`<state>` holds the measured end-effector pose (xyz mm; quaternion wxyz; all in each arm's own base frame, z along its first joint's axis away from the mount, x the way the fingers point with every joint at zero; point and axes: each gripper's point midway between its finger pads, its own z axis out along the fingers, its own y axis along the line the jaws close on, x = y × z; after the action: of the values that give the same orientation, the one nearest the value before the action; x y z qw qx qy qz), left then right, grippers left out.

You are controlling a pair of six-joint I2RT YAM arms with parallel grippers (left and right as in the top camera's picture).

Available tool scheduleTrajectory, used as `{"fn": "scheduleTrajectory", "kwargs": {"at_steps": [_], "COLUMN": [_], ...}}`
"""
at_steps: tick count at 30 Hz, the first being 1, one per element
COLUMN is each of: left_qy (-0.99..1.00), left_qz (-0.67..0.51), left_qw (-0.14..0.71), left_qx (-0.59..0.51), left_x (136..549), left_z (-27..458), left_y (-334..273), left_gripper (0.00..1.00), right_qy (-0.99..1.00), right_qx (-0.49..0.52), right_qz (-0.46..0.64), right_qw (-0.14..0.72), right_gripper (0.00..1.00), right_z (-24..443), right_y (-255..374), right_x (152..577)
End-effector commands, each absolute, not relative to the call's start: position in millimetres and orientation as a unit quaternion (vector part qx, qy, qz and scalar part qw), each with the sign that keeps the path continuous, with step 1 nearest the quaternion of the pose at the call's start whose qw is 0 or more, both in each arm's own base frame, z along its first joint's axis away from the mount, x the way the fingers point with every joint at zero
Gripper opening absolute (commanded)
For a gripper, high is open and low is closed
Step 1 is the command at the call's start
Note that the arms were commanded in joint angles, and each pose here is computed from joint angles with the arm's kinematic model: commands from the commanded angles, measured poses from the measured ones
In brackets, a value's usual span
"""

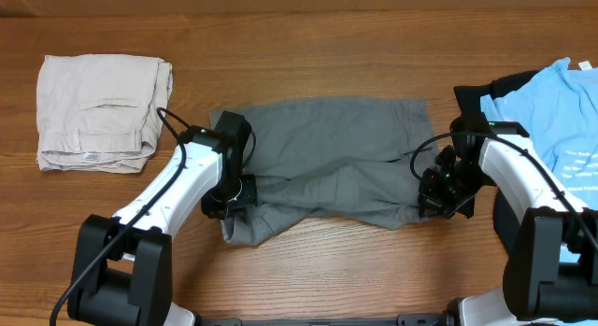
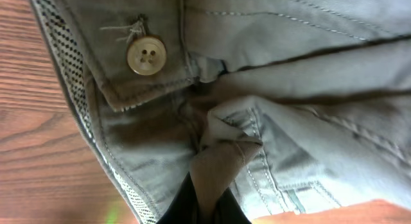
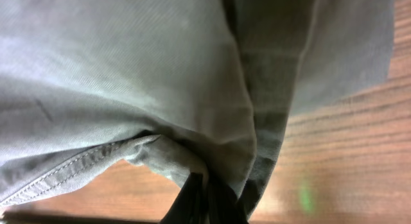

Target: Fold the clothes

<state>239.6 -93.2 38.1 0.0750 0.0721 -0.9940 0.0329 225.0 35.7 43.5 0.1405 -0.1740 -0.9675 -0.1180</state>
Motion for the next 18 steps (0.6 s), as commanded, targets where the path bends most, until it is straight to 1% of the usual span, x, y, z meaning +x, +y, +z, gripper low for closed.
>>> {"fn": "scheduleTrajectory", "kwargs": {"at_steps": [1,6,12,18], "left_qy": [-0.993,-0.993,-0.995,-0.995], "left_qz": [0.027,0.028,0.004,-0.021], "left_qw": [0.069,0.059,0.036,-0.004], "left_qx": [0.091,0.094,0.097,0.102], "left_x": [234.1,234.7,241.2,256.1], "left_z": [34.1,23.5,17.8,14.2], "left_y": [-89.2,-88.6,-79.6,-70.3], "left_gripper": [0.04,0.04,0.04,0.04], "right_qy": [-0.969,-0.969,-0.973,-0.978], "right_qx": [-0.187,-0.207,-0.179,-0.168], "right_qz": [-0.101,-0.062,-0.059,-0.07], "right_qw": [0.126,0.121,0.129,0.1], "right_gripper": [0.04,0.04,0.04,0.04], "right_z": [44.3,34.3,16.5,7.4], "right_y": [31.7,26.6,37.6,45.4], "right_x": [226.0,230.7,236.2,251.4]}}
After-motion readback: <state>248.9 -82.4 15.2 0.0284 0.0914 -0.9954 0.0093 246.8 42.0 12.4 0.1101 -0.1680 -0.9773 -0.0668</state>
